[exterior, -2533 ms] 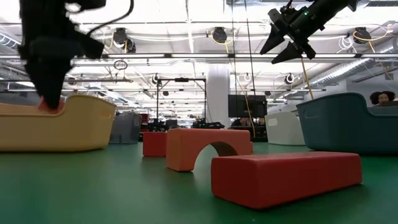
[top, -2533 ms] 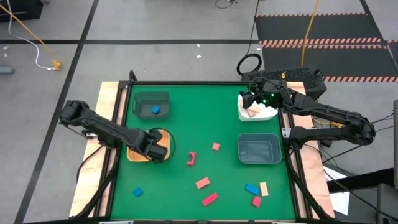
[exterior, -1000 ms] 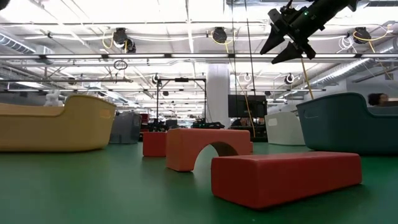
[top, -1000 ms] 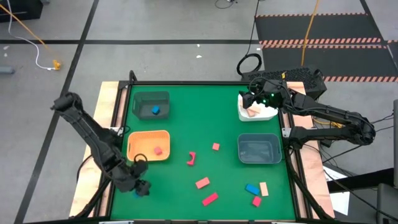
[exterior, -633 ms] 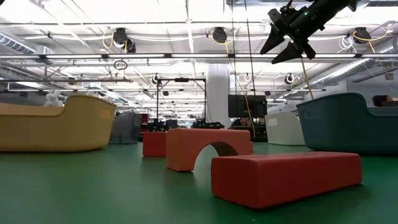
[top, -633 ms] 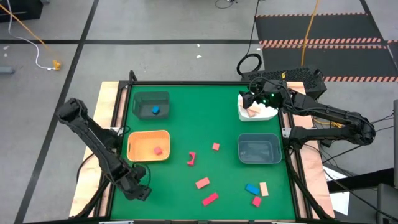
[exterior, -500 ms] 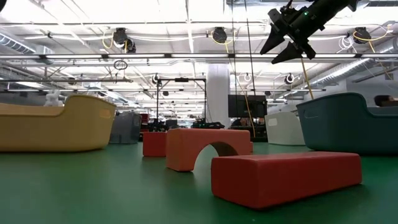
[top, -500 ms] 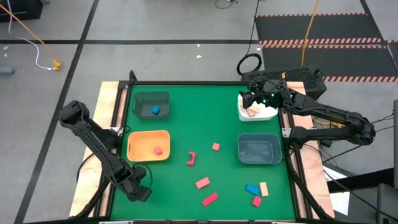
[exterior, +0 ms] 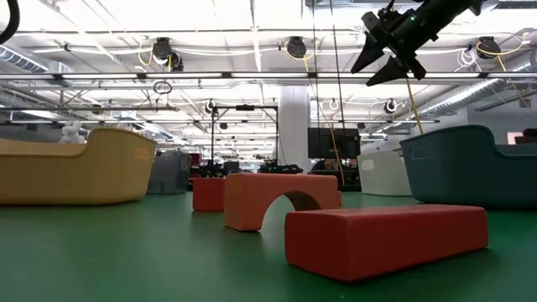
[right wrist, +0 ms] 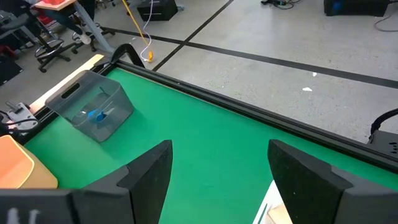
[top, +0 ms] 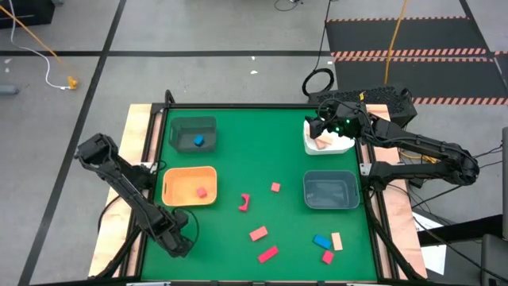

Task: Sort & place blocks by color
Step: Put the left blue block into the black bin

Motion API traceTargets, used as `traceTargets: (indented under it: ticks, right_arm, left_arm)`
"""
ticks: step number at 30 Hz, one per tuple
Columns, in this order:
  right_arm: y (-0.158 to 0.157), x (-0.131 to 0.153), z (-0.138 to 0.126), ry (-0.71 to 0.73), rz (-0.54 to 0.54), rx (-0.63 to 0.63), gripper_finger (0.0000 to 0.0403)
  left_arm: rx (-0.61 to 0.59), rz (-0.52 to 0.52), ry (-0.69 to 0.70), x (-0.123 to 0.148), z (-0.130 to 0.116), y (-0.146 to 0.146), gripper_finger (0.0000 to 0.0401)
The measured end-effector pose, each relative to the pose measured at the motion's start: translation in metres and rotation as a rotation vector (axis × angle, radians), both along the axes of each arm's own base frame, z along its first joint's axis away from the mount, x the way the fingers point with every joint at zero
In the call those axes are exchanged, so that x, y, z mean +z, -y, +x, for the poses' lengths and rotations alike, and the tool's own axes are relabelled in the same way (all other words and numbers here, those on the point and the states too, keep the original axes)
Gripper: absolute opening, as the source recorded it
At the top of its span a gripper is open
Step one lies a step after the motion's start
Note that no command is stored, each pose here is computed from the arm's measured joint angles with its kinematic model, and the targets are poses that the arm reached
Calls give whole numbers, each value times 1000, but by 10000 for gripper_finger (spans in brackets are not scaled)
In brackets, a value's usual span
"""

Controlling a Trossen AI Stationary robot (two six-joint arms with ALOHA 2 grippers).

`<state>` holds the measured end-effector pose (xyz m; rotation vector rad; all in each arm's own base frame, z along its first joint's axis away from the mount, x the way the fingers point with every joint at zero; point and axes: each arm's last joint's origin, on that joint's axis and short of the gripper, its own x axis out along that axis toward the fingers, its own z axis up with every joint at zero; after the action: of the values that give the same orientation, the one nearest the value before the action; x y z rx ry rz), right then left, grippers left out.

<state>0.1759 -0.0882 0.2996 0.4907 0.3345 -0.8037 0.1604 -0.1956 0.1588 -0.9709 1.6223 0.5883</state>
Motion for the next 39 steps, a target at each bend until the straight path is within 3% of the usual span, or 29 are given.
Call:
traceTargets:
  ticks: [14, 22, 25, 32, 39]
  right_arm:
    - [0, 0, 0, 0, 0, 0, 254]
    - [0, 0, 0, 0, 0, 0, 254]
    - [0, 0, 0, 0, 0, 0, 254]
    - [0, 0, 0, 0, 0, 0, 254]
    - [0, 0, 0, 0, 0, -1, 254]
  left_arm:
    - [-4, -1, -17, -13, 7, 4, 282]
    - [26, -19, -107, -23, 12, 3, 278]
    - [32, -33, -124, -23, 12, 3, 250]
    - [75, -87, -135, -24, 20, 1, 133]
    - [92, -178, -27, -22, 35, 3, 134]
